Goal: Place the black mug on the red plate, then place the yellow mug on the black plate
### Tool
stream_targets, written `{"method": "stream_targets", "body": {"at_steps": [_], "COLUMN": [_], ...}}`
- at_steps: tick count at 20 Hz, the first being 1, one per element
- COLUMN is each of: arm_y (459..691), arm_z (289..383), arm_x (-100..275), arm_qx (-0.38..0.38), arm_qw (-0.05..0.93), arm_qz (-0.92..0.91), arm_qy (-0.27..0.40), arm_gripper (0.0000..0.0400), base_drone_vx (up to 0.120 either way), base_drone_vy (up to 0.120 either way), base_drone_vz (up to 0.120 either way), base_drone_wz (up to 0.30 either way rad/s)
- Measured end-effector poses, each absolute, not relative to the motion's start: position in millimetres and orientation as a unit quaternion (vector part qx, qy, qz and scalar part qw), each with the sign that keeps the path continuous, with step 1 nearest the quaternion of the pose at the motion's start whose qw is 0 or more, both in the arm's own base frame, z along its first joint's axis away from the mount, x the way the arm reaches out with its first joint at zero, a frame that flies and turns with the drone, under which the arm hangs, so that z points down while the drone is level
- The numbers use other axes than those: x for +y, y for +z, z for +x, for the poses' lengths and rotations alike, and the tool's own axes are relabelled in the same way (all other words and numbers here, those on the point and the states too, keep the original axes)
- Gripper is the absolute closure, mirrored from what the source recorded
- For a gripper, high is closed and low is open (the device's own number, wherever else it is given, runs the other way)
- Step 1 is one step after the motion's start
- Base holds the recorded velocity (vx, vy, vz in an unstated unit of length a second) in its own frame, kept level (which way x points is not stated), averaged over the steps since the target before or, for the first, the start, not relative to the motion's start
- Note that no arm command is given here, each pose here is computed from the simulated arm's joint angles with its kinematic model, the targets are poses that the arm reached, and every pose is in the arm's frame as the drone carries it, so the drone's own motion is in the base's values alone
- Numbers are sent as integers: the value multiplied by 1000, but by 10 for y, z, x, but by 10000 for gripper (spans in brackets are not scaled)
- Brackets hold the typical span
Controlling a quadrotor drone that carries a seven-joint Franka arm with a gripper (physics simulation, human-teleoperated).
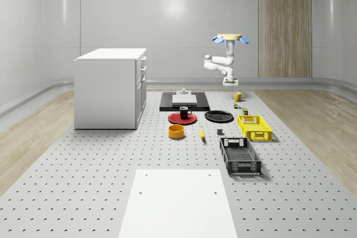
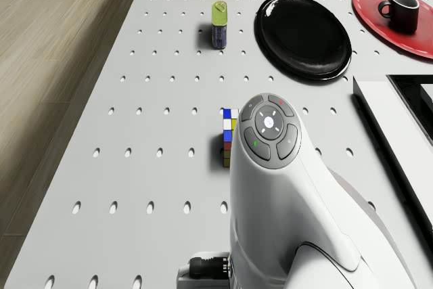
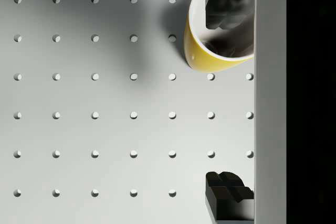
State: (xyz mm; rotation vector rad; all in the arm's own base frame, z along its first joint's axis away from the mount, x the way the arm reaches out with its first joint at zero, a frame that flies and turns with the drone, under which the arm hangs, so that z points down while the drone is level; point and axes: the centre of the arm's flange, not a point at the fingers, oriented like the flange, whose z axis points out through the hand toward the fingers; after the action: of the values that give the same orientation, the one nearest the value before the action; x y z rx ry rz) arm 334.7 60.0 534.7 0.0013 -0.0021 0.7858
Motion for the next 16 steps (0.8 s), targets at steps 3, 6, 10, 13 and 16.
{"method": "stream_targets", "body": {"at_steps": [3, 6, 10, 13, 16], "arm_y": [5347, 5347, 5347, 5347, 5347], "arm_z": [3347, 3347, 3347, 3347, 3347], "arm_x": [600, 600, 600, 600, 600], "arm_qx": [-1, -1, -1, -1, -1], "arm_qw": [924, 924, 924, 924, 924], "arm_qz": [1, 1, 1, 1, 1], "arm_qy": [383, 383, 383, 383, 383], "arm_gripper": [0, 0, 0, 0, 0], "base_drone_vx": [0, 0, 0, 0, 0], "base_drone_vy": [120, 120, 50, 0, 0], "base_drone_vz": [-40, 0, 0, 0, 0], "base_drone_wz": [0, 0, 0, 0, 0]}}
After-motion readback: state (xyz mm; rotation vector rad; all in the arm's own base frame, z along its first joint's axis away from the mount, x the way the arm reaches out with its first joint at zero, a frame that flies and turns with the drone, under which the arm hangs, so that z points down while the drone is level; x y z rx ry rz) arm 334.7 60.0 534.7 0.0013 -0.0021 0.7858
